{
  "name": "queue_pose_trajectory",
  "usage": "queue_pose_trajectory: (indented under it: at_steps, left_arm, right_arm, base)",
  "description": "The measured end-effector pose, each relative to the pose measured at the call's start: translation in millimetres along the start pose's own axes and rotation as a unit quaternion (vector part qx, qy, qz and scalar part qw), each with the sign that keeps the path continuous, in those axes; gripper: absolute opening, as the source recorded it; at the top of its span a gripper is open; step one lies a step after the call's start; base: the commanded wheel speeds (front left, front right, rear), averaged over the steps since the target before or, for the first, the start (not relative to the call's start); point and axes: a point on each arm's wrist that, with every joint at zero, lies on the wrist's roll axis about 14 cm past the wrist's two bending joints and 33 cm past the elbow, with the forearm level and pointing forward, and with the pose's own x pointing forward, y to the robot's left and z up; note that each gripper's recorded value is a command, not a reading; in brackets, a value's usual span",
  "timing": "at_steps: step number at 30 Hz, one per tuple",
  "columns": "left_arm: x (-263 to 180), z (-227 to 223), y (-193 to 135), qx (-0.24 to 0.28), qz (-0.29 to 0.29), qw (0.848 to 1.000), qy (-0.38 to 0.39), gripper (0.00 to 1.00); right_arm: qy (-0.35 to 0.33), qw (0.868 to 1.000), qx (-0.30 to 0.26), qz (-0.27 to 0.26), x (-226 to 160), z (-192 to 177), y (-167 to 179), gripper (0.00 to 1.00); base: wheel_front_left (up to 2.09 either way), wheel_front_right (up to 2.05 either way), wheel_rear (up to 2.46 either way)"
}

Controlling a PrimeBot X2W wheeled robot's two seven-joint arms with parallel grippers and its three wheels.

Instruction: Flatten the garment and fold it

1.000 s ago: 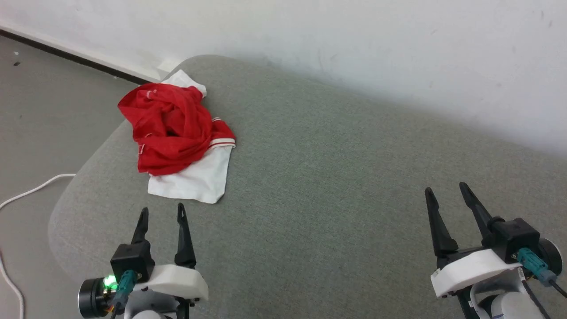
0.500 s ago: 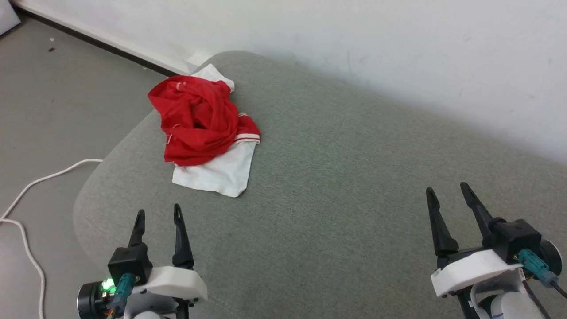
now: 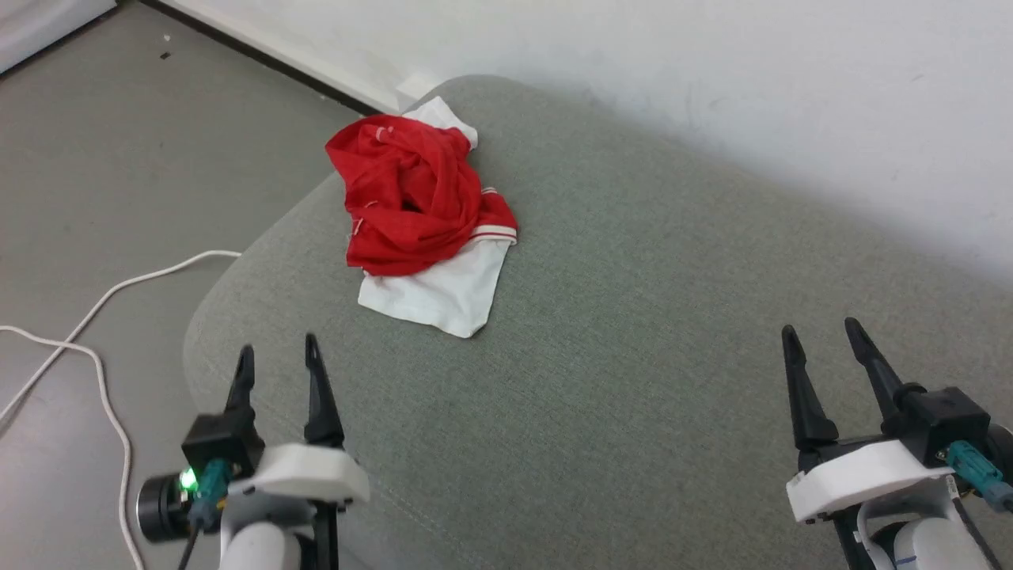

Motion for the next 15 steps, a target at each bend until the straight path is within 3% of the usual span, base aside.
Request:
queue_pose_trajectory:
  at_steps: [8, 15]
  left_arm:
    - [60.0, 25.7, -26.2, -0.019, -0.029, 0.999, -0.017, 1.0]
    - [136.3, 11.8, -71.9, -0.048, -0.06, 0.994, 0.074, 1.0]
  right_arm:
    - [0.019, 1.0, -0.015, 0.005, 15.7, -11.5, -6.3, 1.0]
    - [0.035, 0.999, -0.014, -0.002, 32.7, -30.7, -22.1, 1.0]
  base:
    - [0.0, 0.0, 0.0]
    - [0.0, 0.0, 0.0]
